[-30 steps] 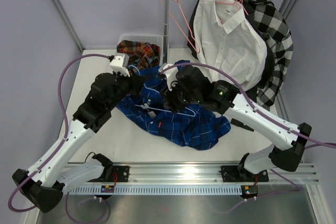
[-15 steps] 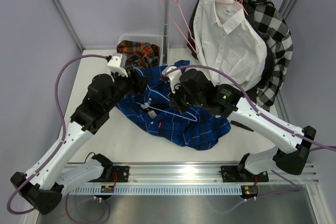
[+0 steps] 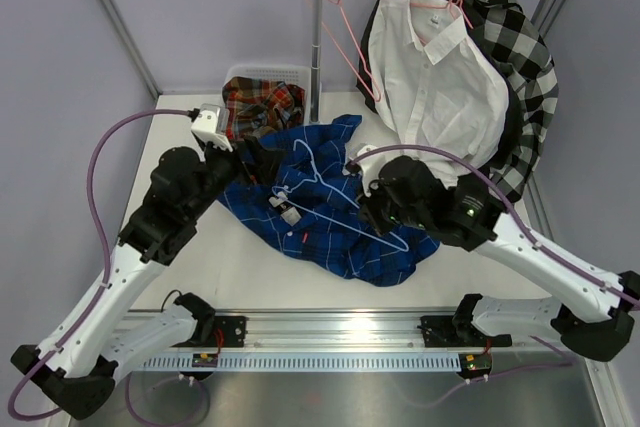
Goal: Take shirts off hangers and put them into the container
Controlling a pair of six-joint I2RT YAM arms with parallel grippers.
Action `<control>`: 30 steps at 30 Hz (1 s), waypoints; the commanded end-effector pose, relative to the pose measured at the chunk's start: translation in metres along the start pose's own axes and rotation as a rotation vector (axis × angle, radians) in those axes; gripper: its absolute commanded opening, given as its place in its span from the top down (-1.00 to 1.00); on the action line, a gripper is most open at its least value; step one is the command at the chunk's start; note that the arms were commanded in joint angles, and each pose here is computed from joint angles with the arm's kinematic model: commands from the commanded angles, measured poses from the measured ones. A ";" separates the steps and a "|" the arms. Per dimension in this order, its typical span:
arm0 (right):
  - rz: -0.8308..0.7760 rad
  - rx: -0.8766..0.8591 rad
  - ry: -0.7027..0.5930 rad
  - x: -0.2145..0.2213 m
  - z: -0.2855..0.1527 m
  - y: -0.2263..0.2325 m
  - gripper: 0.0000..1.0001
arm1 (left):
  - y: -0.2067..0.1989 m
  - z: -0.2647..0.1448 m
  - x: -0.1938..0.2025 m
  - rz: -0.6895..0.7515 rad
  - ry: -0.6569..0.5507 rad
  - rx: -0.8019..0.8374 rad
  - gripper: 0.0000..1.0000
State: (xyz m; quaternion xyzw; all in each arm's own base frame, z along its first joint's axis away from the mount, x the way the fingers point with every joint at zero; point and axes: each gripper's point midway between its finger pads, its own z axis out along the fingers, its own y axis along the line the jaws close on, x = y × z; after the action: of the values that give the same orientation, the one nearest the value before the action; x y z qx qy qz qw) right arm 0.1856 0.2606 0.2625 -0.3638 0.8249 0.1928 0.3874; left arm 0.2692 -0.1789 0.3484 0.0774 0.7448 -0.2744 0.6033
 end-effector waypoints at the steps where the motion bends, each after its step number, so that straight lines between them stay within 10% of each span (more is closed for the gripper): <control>1: 0.046 0.084 -0.040 0.010 -0.037 -0.017 1.00 | 0.001 -0.016 -0.031 0.036 -0.106 -0.014 -0.98; 20: 0.262 0.458 -0.689 -0.061 -0.249 -0.105 1.00 | 0.052 -0.030 -0.042 0.075 -0.171 -0.297 -0.98; 30: 0.206 0.681 -0.690 -0.112 -0.243 -0.129 1.00 | 0.053 -0.029 -0.040 0.079 -0.165 -0.299 -0.98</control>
State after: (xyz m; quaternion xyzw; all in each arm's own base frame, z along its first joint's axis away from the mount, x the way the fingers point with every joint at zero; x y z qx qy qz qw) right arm 0.1882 0.0725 0.4875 -0.0590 0.7012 0.1118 0.7017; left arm 0.2755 -0.1176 0.3581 0.0053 0.7383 -0.1489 0.6578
